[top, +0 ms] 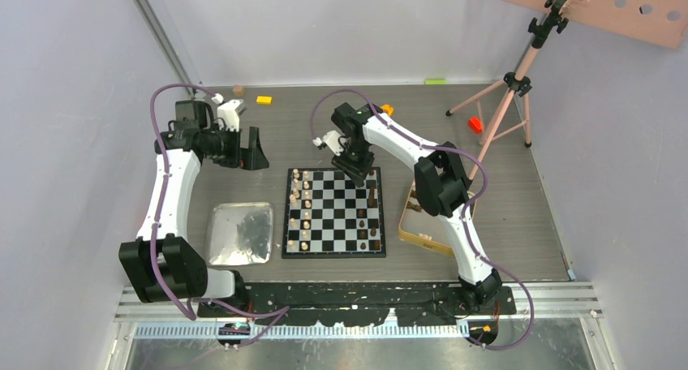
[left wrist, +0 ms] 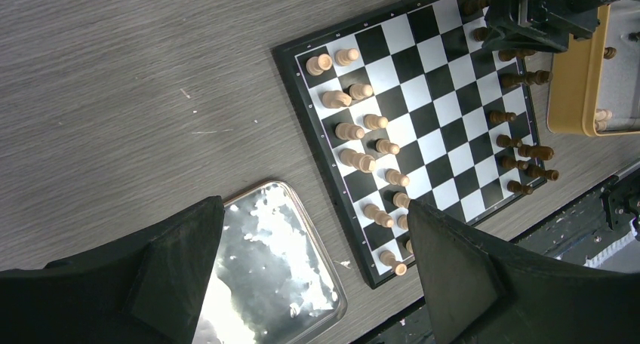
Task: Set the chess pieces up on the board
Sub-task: Place the chess piece on the chessboard, then pick up the chess piece from the storage box.
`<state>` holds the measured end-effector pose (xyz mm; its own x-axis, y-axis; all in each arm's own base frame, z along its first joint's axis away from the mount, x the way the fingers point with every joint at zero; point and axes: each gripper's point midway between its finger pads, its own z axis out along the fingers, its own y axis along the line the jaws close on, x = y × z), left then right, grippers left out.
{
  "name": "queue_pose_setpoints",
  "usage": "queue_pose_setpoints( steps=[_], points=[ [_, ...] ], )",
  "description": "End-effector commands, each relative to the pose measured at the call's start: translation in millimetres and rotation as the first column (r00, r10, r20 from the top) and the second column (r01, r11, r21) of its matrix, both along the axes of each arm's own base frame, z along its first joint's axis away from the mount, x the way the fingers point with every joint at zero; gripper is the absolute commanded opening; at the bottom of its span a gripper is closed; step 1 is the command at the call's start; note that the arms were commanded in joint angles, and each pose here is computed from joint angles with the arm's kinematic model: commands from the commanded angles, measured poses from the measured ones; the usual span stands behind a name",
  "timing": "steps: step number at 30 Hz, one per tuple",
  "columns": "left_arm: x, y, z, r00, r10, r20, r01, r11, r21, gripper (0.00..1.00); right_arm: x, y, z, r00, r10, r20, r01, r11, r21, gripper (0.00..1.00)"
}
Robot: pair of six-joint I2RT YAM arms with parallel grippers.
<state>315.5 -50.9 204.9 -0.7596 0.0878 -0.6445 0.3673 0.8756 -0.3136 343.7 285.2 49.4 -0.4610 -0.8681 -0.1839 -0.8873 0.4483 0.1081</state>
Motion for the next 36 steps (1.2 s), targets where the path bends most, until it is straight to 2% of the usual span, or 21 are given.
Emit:
queue_pose_setpoints(
  steps=[1,6,11,16,21,26,31,36],
  points=[
    [0.5,-1.1,17.3,0.999,-0.013,0.053,0.013,1.000,-0.009,0.95,2.1,7.0,28.3,0.999,0.001,0.045,-0.002,0.999,0.041,0.43],
    [3.0,-0.2,15.6,0.998,-0.021,0.058,0.021,1.000,-0.002,0.95,2.6,6.3,61.1,0.995,-0.019,0.101,0.010,0.996,0.086,0.52],
    [2.9,-2.9,14.4,0.996,-0.064,0.066,0.065,0.998,-0.001,0.95,-3.8,-7.9,102.2,0.986,-0.054,0.159,0.029,0.987,0.157,0.56],
    [2.3,-6.6,16.8,0.992,-0.095,0.084,0.095,0.995,-0.004,0.95,-20.2,-57.2,119.6,0.978,-0.140,0.154,0.109,0.975,0.195,0.56],
    [3.9,-16.2,18.7,0.987,-0.132,0.094,0.133,0.991,-0.001,0.95,-39.0,-126.7,111.1,0.959,-0.262,0.108,0.240,0.953,0.184,0.56],
    [8.9,-33.3,15.6,0.978,-0.189,0.089,0.190,0.982,0.003,0.95,-70.5,-198.3,81.4,0.925,-0.374,0.063,0.363,0.921,0.140,0.55],
    [18.6,-43.8,11.0,0.973,-0.217,0.078,0.217,0.976,0.007,0.94,-82.6,-237.6,43.9,0.910,-0.410,0.065,0.407,0.912,0.052,0.53],
    [16.9,-56.5,8.7,0.965,-0.252,0.073,0.252,0.968,0.012,0.94,-88.7,-261.5,18.4,0.928,-0.369,0.042,0.371,0.926,-0.064,0.52]
  ],
)
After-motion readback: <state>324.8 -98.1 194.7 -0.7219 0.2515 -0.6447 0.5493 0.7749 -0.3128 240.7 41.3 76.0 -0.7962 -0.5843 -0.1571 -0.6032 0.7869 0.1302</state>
